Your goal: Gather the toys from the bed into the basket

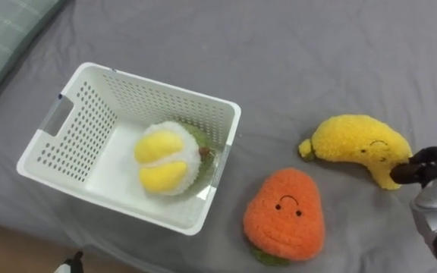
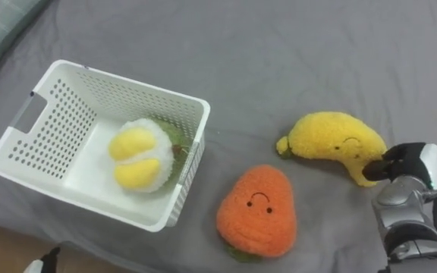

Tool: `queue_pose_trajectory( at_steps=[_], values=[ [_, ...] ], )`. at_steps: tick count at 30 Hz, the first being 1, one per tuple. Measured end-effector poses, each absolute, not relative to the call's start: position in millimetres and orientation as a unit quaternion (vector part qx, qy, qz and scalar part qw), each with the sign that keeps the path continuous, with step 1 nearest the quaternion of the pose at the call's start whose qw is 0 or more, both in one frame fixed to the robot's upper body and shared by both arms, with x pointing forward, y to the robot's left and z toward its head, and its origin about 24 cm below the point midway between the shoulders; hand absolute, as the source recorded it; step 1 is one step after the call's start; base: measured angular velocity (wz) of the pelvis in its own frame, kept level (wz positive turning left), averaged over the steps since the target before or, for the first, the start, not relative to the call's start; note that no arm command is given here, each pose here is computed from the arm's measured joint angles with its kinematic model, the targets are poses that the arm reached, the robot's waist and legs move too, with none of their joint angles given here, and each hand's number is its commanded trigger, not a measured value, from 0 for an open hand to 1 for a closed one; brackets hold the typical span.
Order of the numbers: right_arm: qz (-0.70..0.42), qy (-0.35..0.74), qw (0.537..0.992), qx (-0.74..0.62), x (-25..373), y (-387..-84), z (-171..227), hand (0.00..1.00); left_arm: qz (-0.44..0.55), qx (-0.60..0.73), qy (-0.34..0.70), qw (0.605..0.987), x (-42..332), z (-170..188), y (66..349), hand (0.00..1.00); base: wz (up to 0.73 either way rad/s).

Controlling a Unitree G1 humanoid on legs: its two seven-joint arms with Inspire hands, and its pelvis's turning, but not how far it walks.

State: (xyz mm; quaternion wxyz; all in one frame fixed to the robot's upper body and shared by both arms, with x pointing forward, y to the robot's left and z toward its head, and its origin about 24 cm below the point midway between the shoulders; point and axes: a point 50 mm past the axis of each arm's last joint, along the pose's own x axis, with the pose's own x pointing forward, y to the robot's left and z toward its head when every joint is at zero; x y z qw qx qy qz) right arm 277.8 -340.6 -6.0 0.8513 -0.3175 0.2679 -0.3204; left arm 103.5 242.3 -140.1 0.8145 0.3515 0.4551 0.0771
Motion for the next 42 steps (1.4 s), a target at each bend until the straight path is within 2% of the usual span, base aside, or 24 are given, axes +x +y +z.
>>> queue_pose_trajectory(
  at_steps=[14, 21, 28, 38, 42],
  values=[
    [-0.36, 0.239, 0.841, -0.325, 284, -348, 10, 1.0, 0.077, 0.348, 0.418, 0.835, 124, -132, 237, 0.0, 0.05],
    [-0.347, 0.188, 0.864, -0.312, 300, -339, 26, 1.0, 0.077, 0.343, 0.392, 0.85, 137, -128, 235, 0.0, -0.03],
    [-0.301, 0.111, 0.893, -0.315, 314, -322, 48, 1.0, 0.091, 0.337, 0.41, 0.843, 122, -130, 242, 0.0, -0.11],
    [-0.218, 0.051, 0.911, -0.346, 309, -297, 58, 1.0, 0.123, 0.329, 0.445, 0.824, 92, -135, 255, 0.0, -0.02],
    [-0.188, 0.014, 0.916, -0.353, 294, -285, 63, 1.0, 0.128, 0.327, 0.456, 0.818, 82, -137, 255, 0.0, -0.05]
  ],
)
